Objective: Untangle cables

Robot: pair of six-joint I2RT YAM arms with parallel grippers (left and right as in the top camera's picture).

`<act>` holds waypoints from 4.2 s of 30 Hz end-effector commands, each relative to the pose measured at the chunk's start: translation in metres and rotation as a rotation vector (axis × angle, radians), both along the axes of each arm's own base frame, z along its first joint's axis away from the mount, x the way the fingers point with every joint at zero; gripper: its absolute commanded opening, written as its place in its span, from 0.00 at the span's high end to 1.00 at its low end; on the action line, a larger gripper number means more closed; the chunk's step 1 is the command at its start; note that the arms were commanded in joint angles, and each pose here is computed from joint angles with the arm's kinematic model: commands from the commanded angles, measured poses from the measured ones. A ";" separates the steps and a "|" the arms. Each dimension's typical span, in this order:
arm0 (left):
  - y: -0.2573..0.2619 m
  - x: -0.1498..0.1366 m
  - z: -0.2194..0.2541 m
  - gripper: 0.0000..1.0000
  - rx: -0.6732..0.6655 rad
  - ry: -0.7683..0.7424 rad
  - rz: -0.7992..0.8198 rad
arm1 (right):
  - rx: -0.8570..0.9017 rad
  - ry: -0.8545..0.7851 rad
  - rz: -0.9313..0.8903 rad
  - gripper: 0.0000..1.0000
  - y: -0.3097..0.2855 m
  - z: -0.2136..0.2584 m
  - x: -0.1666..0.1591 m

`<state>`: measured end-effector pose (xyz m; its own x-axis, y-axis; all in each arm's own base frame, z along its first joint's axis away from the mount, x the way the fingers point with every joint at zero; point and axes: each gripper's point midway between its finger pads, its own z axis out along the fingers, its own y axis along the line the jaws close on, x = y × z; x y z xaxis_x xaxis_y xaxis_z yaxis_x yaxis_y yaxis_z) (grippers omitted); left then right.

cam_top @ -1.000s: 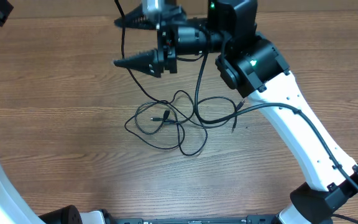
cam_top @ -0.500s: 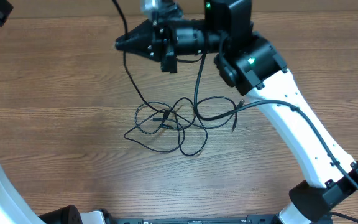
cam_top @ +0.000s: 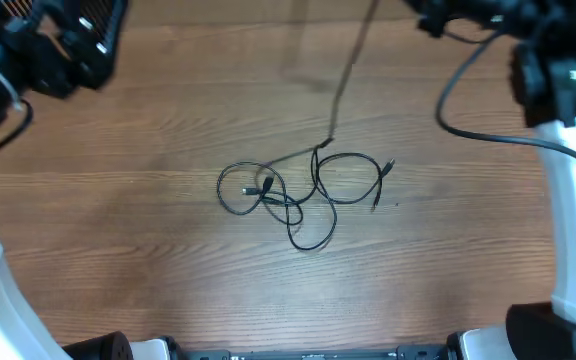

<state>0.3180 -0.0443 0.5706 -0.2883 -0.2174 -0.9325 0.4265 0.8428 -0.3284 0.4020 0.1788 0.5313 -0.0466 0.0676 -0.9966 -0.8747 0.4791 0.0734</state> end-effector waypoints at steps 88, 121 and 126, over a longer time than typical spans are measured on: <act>0.168 0.082 -0.203 0.00 0.439 0.725 0.910 | 0.124 0.354 0.001 0.96 0.083 0.079 -0.181; 0.131 0.075 -0.225 0.08 0.412 0.813 0.600 | -0.155 -0.300 -1.215 0.96 -0.338 0.090 0.059; 0.131 0.076 -0.224 0.07 0.409 0.809 0.598 | -0.197 -0.096 -1.293 0.96 -0.424 0.000 0.107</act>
<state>0.3906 0.0940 0.3458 -0.7924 -0.2704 -0.5468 -0.3461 0.9374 0.0379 0.4826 -0.2152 0.5796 0.1001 -0.1773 -0.9791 0.2362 0.9601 -0.1497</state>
